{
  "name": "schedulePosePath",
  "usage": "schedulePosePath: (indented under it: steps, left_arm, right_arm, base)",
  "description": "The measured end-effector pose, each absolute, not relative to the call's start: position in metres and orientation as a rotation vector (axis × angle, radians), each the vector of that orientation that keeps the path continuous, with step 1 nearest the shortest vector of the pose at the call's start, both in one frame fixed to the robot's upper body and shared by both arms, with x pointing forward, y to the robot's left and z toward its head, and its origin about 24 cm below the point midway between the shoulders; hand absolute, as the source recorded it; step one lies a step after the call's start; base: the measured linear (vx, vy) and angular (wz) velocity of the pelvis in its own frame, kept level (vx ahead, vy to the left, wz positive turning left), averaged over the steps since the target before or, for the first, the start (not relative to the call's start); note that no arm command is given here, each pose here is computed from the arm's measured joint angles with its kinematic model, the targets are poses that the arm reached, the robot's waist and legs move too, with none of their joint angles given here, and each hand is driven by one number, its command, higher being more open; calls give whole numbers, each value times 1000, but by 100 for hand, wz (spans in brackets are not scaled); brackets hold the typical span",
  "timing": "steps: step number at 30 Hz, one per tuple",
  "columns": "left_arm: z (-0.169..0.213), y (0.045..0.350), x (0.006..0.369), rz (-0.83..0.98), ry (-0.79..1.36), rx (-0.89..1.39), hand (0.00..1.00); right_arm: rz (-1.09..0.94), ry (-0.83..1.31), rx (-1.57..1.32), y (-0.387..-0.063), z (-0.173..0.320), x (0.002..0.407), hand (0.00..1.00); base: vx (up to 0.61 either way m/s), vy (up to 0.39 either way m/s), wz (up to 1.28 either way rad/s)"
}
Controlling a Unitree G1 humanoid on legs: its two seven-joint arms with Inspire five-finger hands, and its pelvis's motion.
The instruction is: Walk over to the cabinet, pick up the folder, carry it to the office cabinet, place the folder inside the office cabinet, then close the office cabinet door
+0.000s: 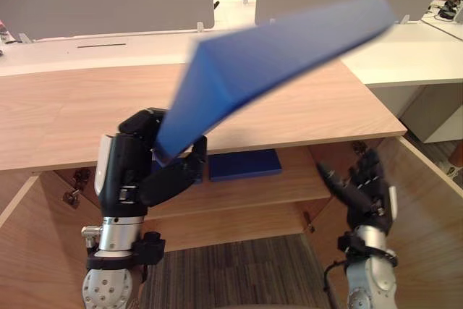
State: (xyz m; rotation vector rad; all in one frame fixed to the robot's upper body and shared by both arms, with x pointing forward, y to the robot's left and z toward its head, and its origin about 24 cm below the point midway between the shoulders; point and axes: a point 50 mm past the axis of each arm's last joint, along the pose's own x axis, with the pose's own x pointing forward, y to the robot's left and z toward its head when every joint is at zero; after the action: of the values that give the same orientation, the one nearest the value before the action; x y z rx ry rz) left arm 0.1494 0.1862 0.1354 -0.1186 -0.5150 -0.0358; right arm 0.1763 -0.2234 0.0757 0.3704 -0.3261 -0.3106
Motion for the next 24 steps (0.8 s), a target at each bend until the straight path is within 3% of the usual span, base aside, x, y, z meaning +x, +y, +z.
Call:
schedulePosePath:
  steps: [7, 13, 16, 17, 24]
  left_arm:
    - [125, 183, 147, -169, -436, -317, 0]
    - [114, 173, 150, -340, -356, -406, 0]
    - [103, 175, 151, -360, -286, -431, 0]
    - [100, 175, 152, -362, -271, -440, 0]
    - [83, 187, 147, -357, -141, -478, 0]
  right_arm:
    - [-3, -601, 363, -205, 137, 199, 100]
    - [330, -637, 253, -171, 159, 218, 100]
    - [396, -595, 187, -168, 157, 229, 100]
    - [407, -579, 174, -168, 155, 232, 0]
    - [517, -435, 27, -165, 141, 244, 0]
  base:
    - [-17, -29, -1]
    - [-31, -39, 2]
    - [-12, -8, 0]
    - [0, 0, 0]
    - [0, 0, 1]
